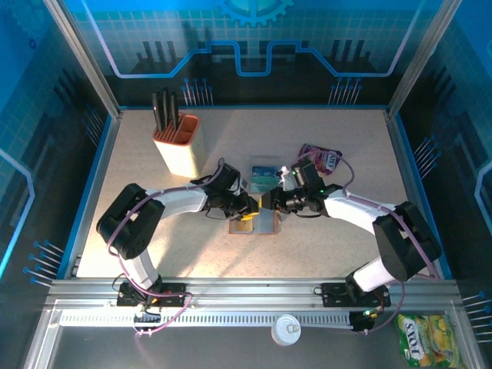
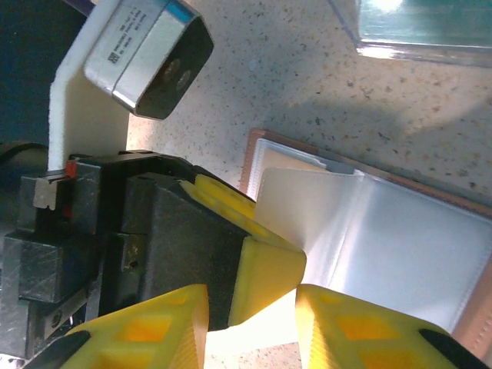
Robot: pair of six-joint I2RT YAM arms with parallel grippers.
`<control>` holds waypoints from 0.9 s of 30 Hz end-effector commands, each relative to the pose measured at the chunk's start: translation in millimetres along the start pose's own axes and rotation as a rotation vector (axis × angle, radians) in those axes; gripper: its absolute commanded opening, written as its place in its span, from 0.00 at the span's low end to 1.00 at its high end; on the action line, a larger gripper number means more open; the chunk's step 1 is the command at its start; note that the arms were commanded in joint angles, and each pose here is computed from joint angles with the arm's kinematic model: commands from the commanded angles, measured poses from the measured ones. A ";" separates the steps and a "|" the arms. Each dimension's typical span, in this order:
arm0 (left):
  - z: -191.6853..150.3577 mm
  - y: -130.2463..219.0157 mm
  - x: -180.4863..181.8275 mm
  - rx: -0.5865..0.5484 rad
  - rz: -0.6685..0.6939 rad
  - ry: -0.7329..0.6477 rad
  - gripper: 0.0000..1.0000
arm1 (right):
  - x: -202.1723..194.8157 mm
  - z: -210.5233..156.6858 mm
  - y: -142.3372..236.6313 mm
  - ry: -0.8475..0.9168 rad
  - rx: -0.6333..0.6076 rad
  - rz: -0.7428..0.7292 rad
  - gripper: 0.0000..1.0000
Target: Take the credit cards out of the card holder
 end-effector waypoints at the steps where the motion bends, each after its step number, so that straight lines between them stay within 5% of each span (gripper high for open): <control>1: 0.5 -8.5 -8.4 0.037 -0.016 0.013 0.24 | -6.4 -2.4 9.7 -0.004 -0.014 -0.019 0.36; 27: 22.8 -27.3 -38.4 0.064 -0.112 -0.026 0.36 | -5.9 -6.7 36.2 -0.011 -0.070 -0.047 0.38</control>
Point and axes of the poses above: each hand's point on the last joint's axis, 136 mm out from that joint toward the fingers, its own y axis back along the fingers, its own x axis along the line the jaws close on, z = x × y, the point moved 8 cm from there along y, back along the fingers, and after that the axes turned 14 degrees about -y, right-handed, at the moved point
